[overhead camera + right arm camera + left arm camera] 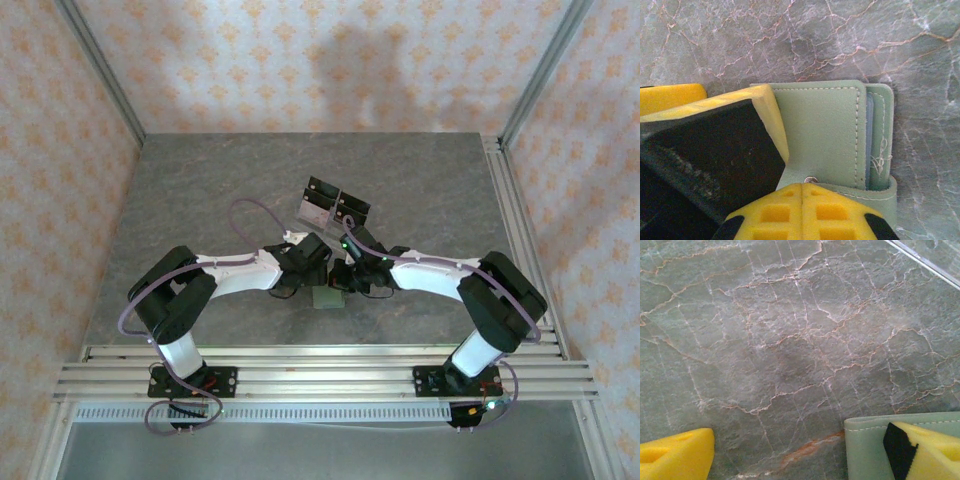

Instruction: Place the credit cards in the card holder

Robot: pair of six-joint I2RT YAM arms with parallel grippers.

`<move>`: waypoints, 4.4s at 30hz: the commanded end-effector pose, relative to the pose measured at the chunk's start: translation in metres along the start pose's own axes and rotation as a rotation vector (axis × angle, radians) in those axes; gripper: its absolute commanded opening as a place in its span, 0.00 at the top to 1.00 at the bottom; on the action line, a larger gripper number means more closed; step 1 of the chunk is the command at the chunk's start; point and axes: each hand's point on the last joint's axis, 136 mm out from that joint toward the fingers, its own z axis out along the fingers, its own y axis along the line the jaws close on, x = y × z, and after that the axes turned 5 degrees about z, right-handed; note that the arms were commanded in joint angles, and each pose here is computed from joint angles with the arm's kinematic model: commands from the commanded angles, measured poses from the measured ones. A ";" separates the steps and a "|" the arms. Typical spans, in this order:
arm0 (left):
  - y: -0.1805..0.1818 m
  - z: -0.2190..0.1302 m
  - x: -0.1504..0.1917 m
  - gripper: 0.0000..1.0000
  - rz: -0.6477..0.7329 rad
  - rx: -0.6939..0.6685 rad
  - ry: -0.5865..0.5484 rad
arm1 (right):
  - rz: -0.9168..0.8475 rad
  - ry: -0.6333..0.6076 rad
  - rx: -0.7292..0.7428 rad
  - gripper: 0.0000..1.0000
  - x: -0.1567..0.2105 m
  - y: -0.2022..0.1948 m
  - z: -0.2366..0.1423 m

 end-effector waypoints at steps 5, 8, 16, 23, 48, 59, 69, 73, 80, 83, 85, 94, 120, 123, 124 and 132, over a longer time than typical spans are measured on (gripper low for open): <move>-0.008 0.014 0.037 0.11 0.029 0.039 0.124 | -0.016 -0.028 -0.039 1.00 -0.011 0.018 0.001; -0.009 0.015 0.037 0.11 0.028 0.042 0.126 | -0.014 -0.022 -0.033 1.00 -0.011 0.015 0.007; -0.010 0.015 0.038 0.11 0.029 0.046 0.129 | -0.002 -0.006 0.005 1.00 -0.010 0.001 0.022; -0.009 0.012 0.038 0.11 0.024 0.048 0.128 | 0.014 0.025 0.052 1.00 0.000 -0.018 0.030; -0.001 -0.017 0.008 0.07 0.010 0.085 0.043 | 0.053 0.044 0.081 1.00 0.014 -0.035 0.022; 0.014 0.000 0.037 0.09 0.021 0.050 0.116 | 0.054 0.015 0.073 1.00 0.008 -0.030 0.005; 0.020 0.006 0.046 0.10 0.036 0.013 0.141 | 0.037 -0.008 0.024 1.00 -0.002 -0.010 -0.006; 0.019 0.007 0.046 0.10 0.037 0.014 0.142 | 0.018 -0.047 -0.012 1.00 -0.012 0.008 -0.022; 0.017 0.011 0.049 0.10 0.037 0.018 0.149 | -0.002 -0.056 -0.029 1.00 -0.019 0.022 -0.028; 0.017 0.011 0.050 0.10 0.036 0.020 0.151 | -0.001 -0.045 -0.033 1.00 -0.020 0.024 -0.023; 0.017 0.012 0.051 0.10 0.036 0.019 0.153 | 0.001 -0.040 -0.036 1.00 -0.021 0.025 -0.019; 0.014 0.011 0.051 0.11 0.036 0.027 0.152 | 0.014 -0.002 -0.027 1.00 -0.018 0.019 -0.004; 0.011 0.010 0.052 0.11 0.037 0.032 0.151 | 0.040 0.008 0.039 1.00 -0.015 -0.013 0.014; 0.011 0.010 0.052 0.11 0.035 0.031 0.150 | 0.042 0.019 0.037 1.00 -0.012 -0.014 0.015; 0.011 0.011 0.052 0.11 0.036 0.030 0.151 | 0.043 0.024 0.035 1.00 -0.011 -0.014 0.016; 0.011 0.012 0.052 0.11 0.037 0.029 0.153 | 0.038 0.016 0.005 1.00 -0.010 -0.004 0.008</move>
